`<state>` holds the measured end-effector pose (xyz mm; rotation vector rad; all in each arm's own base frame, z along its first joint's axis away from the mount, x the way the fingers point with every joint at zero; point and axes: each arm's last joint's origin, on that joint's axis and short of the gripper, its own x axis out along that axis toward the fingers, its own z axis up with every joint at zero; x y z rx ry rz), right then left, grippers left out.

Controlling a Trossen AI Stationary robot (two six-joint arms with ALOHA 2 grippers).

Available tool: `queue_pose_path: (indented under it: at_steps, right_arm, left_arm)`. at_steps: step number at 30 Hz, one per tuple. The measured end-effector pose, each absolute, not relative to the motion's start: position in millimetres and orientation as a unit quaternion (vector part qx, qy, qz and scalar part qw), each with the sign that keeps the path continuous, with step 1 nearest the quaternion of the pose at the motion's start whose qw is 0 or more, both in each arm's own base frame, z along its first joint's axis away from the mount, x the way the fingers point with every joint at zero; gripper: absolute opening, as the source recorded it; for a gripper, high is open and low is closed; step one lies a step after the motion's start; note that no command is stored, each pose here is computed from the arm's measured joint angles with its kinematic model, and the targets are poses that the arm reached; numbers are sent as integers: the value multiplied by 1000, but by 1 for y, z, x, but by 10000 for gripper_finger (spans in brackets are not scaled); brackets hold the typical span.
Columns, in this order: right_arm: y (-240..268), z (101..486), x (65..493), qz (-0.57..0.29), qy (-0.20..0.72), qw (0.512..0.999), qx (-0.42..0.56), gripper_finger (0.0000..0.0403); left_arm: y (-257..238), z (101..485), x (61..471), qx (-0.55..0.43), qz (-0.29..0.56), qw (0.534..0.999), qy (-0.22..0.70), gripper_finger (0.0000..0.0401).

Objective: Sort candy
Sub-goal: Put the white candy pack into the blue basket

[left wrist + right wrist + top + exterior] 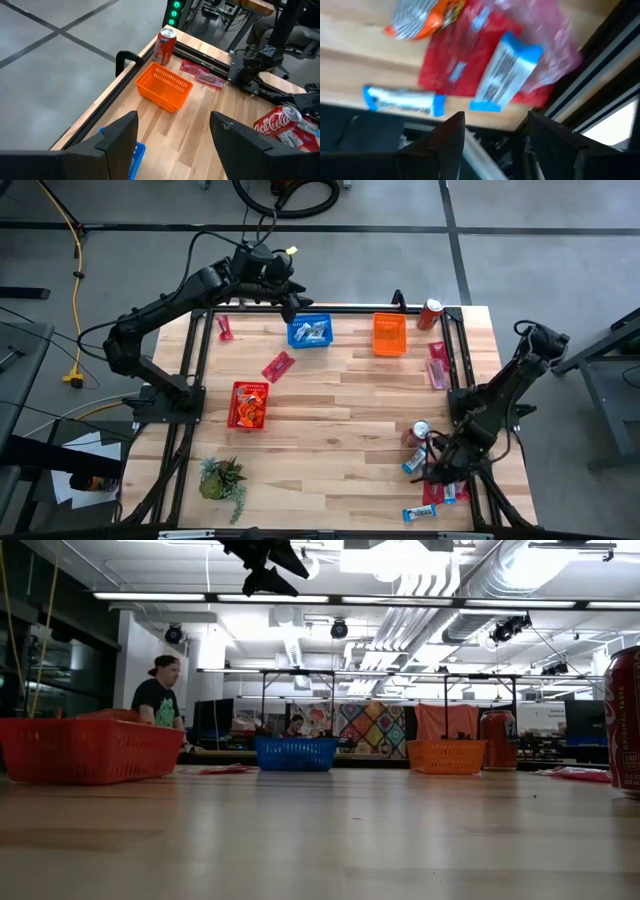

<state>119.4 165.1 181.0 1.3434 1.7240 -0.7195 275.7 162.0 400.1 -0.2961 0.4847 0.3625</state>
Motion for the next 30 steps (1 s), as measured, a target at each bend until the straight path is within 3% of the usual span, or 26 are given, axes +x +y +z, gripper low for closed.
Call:
queue_pose_path:
  at_steps: [19,23,28,30]
  right_arm:
    - [164,143,121,-290,696,427,498,199]
    - [167,136,123,-298,700,423,493,152]
    - [171,145,126,-287,703,429,489,39]
    - [172,156,128,-276,706,437,483,15]
  left_arm:
    - [162,400,276,-147,178,943,238,232]
    - [162,400,276,-147,179,943,238,232]
    - [162,400,276,-146,179,944,238,232]
    - [161,401,275,-146,179,944,237,232]
